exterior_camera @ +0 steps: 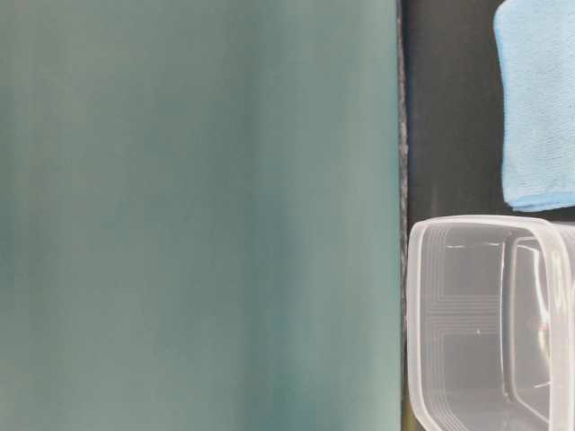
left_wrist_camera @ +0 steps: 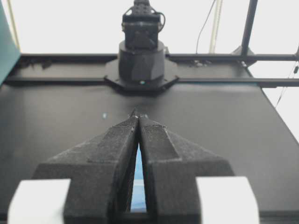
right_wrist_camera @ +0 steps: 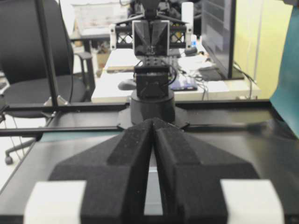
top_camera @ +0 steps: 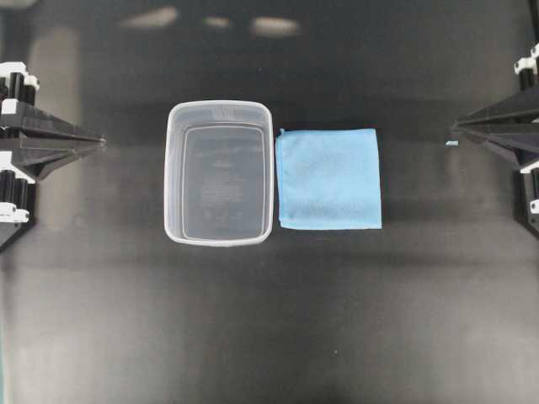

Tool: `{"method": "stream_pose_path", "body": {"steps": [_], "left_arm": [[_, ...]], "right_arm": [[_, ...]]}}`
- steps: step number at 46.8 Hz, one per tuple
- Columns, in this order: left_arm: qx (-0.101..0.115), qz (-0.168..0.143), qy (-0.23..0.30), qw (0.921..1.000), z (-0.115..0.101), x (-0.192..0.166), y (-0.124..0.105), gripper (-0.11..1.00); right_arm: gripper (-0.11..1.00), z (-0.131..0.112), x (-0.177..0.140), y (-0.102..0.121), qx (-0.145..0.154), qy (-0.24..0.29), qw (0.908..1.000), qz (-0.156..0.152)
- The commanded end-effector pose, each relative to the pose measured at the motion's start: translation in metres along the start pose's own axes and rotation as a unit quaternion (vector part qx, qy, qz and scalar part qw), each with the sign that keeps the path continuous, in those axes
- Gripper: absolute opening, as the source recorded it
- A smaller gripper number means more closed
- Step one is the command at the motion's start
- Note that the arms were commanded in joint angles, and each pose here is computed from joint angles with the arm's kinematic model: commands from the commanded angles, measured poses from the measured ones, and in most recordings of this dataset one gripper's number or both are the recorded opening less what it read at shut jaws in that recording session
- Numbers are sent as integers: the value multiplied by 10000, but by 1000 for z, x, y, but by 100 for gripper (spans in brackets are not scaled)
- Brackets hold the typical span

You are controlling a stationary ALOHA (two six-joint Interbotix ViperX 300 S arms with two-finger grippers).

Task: Place the blue towel into the container with the left arm.
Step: 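Reach the left gripper over the container to the blue towel and lower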

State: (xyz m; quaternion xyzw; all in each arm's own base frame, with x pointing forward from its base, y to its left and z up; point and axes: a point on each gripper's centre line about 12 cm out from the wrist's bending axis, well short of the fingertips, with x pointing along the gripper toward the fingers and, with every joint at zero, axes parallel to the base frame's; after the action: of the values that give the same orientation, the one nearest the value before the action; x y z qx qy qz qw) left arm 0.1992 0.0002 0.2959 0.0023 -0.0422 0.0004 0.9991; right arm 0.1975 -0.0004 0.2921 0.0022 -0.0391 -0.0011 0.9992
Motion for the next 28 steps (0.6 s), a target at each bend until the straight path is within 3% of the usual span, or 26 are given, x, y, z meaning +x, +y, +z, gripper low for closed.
{"method": "stream_pose_path", "body": {"steps": [1,5,14,20,28], "left_arm": [[159,9,162,9997,9,12,1,6],[167,34,538,9984,10,23,3,0],[204,138,1456,9890,15,52,9,0],[230,167,2038,9786,19,76,11,0],[214,218,2747,9611,15,109,16,0]], "right_arm": [[1,7,2,-1,59,-108,9999,-21],[0,5,0,-1,80,-69,9999,-43],[0,-1,-2,-2,104,199,9997,-52],[0,-13,-6,-3,128,620,9980,-85],[0,-17,-13,-7,198,746,9968,-212]]}}
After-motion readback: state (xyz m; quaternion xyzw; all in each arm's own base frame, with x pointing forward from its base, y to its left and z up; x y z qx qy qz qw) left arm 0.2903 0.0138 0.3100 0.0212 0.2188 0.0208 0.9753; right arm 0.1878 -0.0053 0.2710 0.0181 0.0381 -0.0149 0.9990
